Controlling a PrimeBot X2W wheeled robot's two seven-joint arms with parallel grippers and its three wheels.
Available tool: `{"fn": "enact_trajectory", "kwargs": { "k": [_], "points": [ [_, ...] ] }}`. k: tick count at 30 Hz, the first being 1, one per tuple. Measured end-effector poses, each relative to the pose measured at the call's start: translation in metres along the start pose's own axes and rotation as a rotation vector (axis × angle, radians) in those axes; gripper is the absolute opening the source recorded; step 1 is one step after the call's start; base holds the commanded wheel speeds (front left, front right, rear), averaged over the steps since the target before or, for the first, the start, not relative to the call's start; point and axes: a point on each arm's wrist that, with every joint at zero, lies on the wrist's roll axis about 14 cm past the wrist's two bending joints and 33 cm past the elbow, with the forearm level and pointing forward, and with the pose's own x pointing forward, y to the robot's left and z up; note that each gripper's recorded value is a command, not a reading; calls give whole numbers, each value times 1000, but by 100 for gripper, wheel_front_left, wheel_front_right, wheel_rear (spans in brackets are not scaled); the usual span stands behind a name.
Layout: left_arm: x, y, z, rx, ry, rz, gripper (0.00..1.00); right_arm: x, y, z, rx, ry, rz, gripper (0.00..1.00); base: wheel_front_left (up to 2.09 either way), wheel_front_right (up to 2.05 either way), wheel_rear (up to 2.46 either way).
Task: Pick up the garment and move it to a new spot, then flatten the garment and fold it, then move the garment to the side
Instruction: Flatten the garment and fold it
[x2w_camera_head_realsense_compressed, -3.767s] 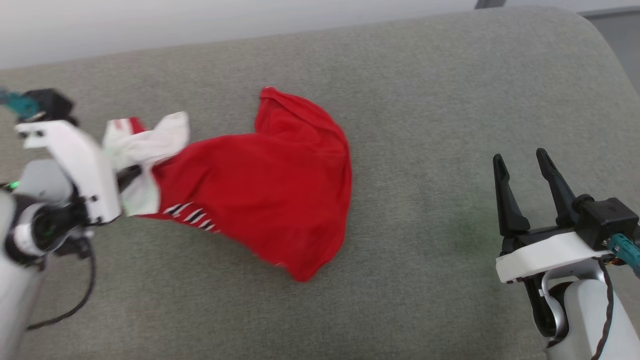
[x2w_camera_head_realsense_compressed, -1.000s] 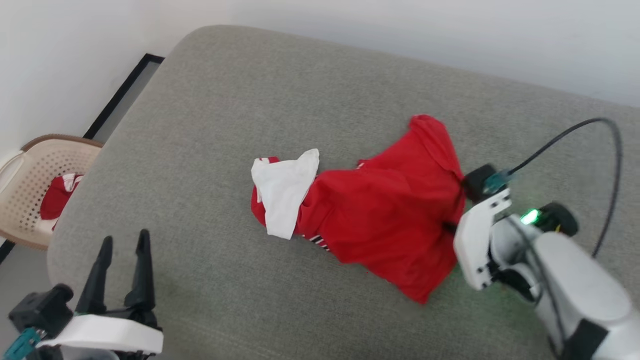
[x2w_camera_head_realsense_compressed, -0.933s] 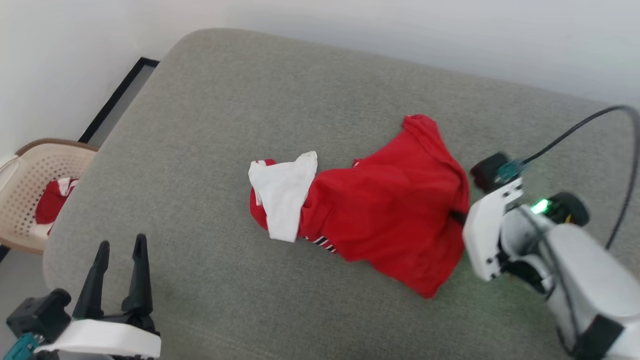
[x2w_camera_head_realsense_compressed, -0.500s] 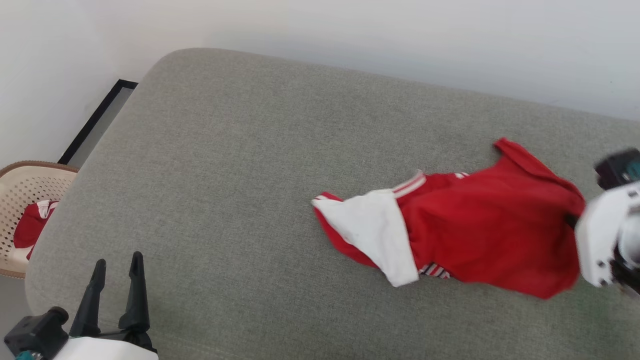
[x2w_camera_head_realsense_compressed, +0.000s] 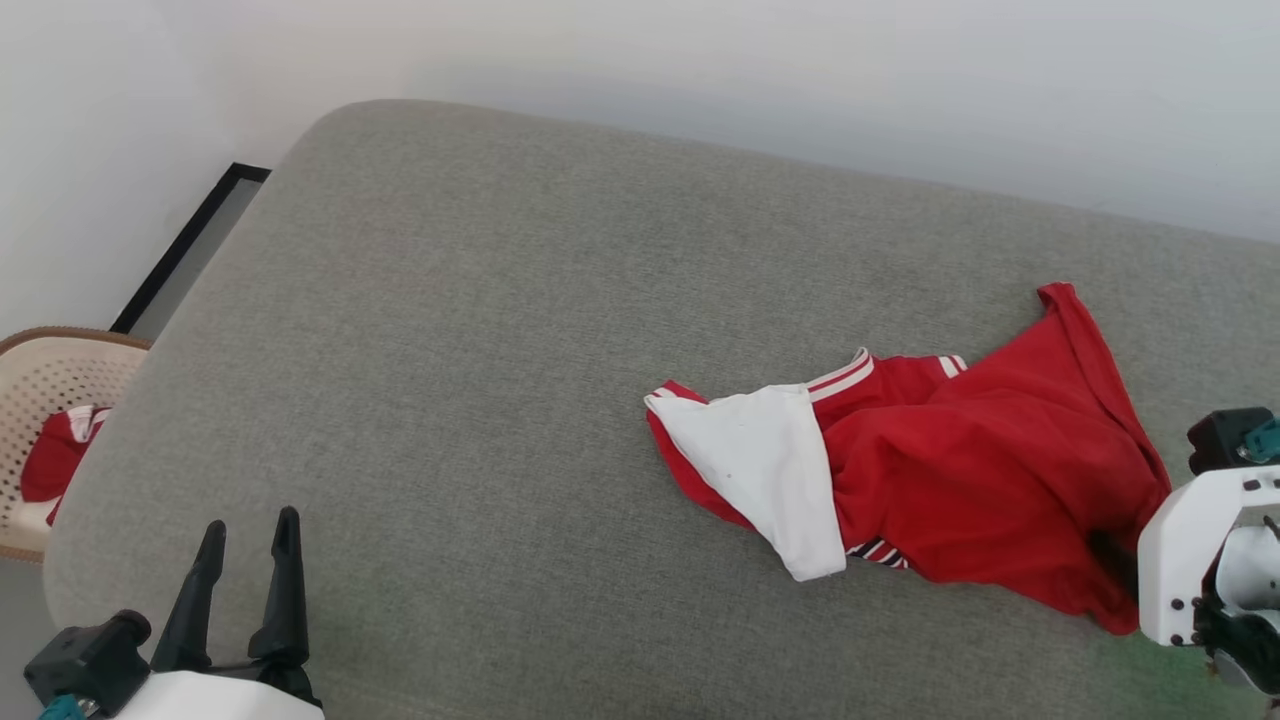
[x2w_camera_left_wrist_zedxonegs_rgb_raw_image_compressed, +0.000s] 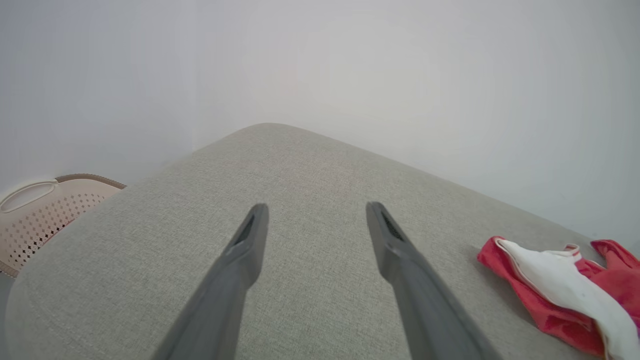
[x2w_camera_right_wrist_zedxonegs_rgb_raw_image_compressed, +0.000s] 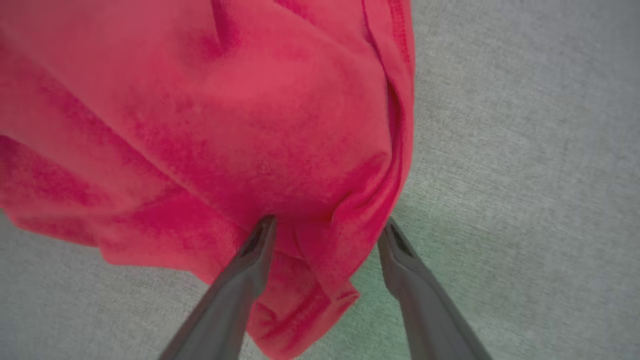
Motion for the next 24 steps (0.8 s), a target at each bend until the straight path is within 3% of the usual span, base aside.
{"fn": "enact_trajectory", "kwargs": {
  "k": [11,17,24],
  "points": [
    [22,-30,0,28,31,-138,100,-35,2,44,-1,-210,4,100,0,0,0],
    [49,-65,7,44,102,-280,100,-61,9,70,0,-387,3,100,0,0,0],
    [82,-120,12,76,235,-467,100,-92,-3,92,34,-644,-77,100,0,0,0]
  ]
}}
